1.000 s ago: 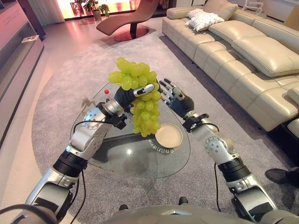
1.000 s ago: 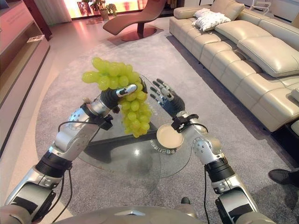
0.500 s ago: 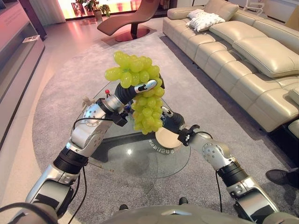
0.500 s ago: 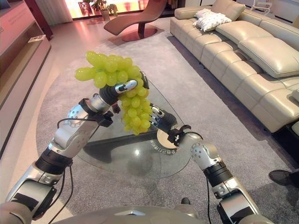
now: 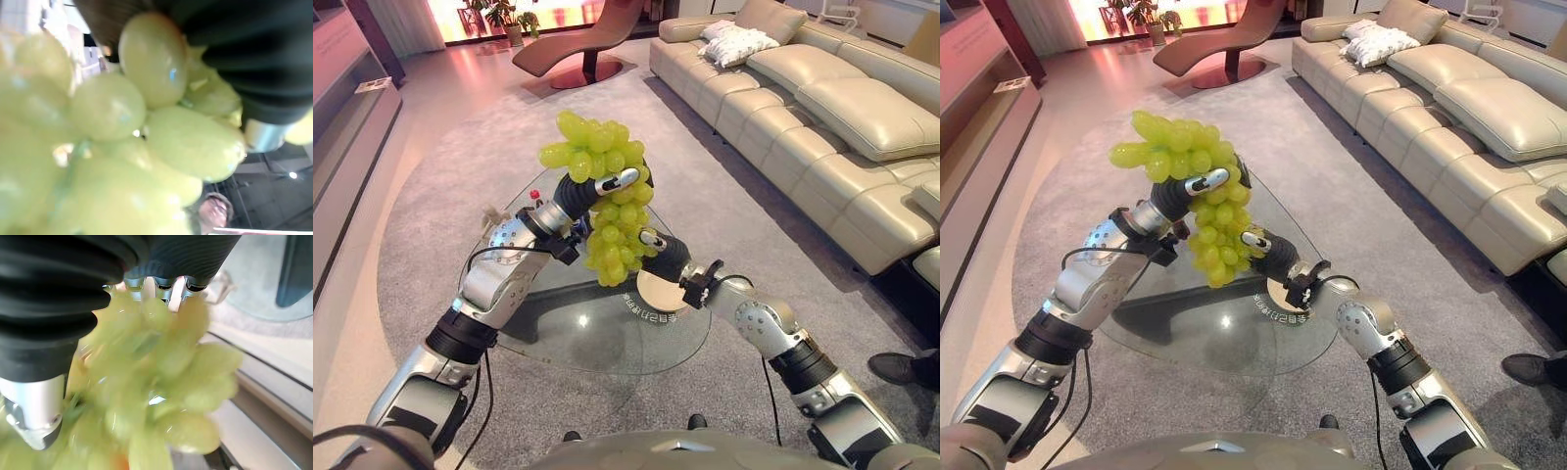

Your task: Pick up fruits into the plate

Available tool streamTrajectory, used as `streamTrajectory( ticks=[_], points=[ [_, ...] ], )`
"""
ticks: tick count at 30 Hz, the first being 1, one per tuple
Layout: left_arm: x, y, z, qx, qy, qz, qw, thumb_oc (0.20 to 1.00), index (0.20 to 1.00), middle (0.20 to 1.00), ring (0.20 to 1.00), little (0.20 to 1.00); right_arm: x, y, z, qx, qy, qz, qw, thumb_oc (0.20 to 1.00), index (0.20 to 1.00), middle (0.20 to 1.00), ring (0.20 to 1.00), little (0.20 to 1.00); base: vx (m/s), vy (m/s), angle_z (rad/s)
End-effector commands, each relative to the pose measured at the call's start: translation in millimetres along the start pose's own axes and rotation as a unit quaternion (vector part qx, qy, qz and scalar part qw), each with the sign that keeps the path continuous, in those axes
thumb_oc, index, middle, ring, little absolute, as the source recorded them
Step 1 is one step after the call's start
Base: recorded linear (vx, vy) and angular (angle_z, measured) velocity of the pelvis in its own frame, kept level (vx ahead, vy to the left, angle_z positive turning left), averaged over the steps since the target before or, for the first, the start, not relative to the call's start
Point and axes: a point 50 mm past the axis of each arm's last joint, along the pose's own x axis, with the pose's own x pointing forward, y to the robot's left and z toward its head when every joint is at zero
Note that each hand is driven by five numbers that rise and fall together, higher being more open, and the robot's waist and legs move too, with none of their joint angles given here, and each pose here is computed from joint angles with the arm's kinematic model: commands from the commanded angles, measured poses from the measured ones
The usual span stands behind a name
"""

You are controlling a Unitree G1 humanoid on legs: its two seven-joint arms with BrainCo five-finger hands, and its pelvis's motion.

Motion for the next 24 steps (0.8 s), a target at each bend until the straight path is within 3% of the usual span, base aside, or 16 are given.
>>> streamTrajectory(
  ticks=[1,15,24],
  points=[
    [20.0,8.6,22.1,0.028,-0.045,-0.015,0.998,0.2,0.2,0.2,0.2,0.2,20.1,35.1,37.8,-0.061,-0.038,0.108,0.992,1.0,1.0,1.0,1.0,1.0,0.01,-0.005,-0.03],
    [23.7,7.5,7.1,0.018,-0.018,-0.009,1.0,0.2,0.2,0.2,0.2,0.2,31.1,65.4,30.4,-0.088,0.003,0.184,0.979,1.0,1.0,1.0,1.0,1.0,0.0,-0.001,-0.01],
    [40.3,-13.9,1.9,-0.017,-0.023,-0.045,0.999,0.2,0.2,0.2,0.2,0.2,42.2,83.9,17.1,-0.054,0.035,0.22,0.973,1.0,1.0,1.0,1.0,1.0,0.0,0.001,-0.03]
  ],
)
